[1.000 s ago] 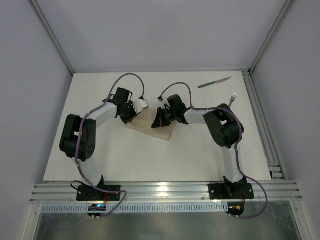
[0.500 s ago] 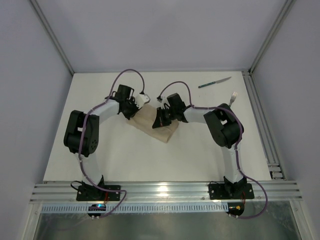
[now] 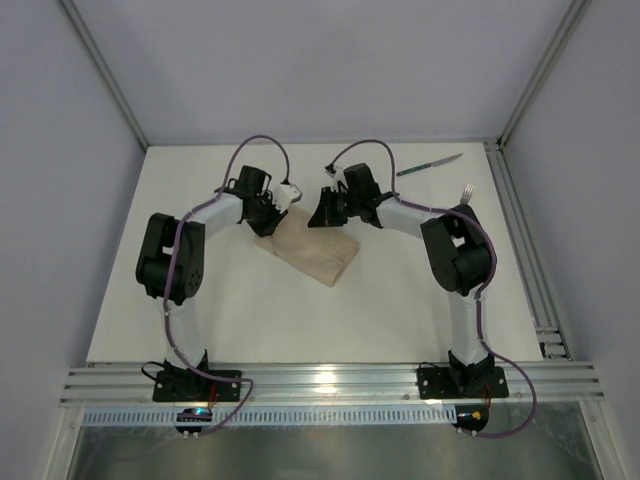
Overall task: Fold the napkin into a case and place the utensils inside
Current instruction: Smooth out the 2/3-rectangle-folded napkin at the center of the board, then move the 2/3-rectangle-folded napkin to the center of the board.
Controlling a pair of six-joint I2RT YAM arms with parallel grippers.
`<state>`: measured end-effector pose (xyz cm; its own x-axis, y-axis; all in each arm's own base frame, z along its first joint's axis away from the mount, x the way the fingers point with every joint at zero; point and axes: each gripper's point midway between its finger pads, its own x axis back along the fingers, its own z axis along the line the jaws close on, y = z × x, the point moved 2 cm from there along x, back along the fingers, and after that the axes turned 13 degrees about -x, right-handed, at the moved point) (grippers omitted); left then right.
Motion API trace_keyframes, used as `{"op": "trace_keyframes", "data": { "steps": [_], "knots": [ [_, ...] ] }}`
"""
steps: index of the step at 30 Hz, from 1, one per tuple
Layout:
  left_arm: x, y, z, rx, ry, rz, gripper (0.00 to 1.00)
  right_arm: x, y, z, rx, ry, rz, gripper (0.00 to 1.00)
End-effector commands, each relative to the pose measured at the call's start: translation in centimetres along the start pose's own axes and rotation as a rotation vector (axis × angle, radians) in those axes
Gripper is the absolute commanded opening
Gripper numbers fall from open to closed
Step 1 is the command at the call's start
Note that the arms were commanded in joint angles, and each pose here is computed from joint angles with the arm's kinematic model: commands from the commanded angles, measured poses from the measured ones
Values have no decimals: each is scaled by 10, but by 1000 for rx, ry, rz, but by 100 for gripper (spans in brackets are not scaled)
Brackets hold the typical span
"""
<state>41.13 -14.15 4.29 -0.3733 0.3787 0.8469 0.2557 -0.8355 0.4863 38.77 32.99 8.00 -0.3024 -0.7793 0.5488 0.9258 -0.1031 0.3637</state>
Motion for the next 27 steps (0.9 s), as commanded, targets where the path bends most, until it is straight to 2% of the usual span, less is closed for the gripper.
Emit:
{"op": "trace_keyframes", "data": {
  "steps": [1, 4, 7, 13, 18, 22, 27],
  "knots": [
    [-1, 12, 5, 63, -7, -32, 26, -12, 18, 4, -20, -4, -60, 14],
    [0, 15, 7, 78, -1, -32, 27, -17, 11, -1, 18, -39, -54, 20],
    [-3, 14, 4, 88, -21, -21, 27, -18, 2, 4, 86, -24, -31, 21],
    [-6, 11, 2, 119, -31, -5, 27, -10, -19, 21, 207, -10, -30, 12],
    [-3, 13, 2, 144, -30, -5, 28, -7, -47, 4, 143, -66, 63, 7],
    [9, 22, -2, 171, -43, -33, 36, 0, -76, -20, 92, -135, 153, 5],
    [34, 37, -8, 184, -98, -80, 48, 4, -85, -36, 88, -162, 208, 4]
  ]
}}
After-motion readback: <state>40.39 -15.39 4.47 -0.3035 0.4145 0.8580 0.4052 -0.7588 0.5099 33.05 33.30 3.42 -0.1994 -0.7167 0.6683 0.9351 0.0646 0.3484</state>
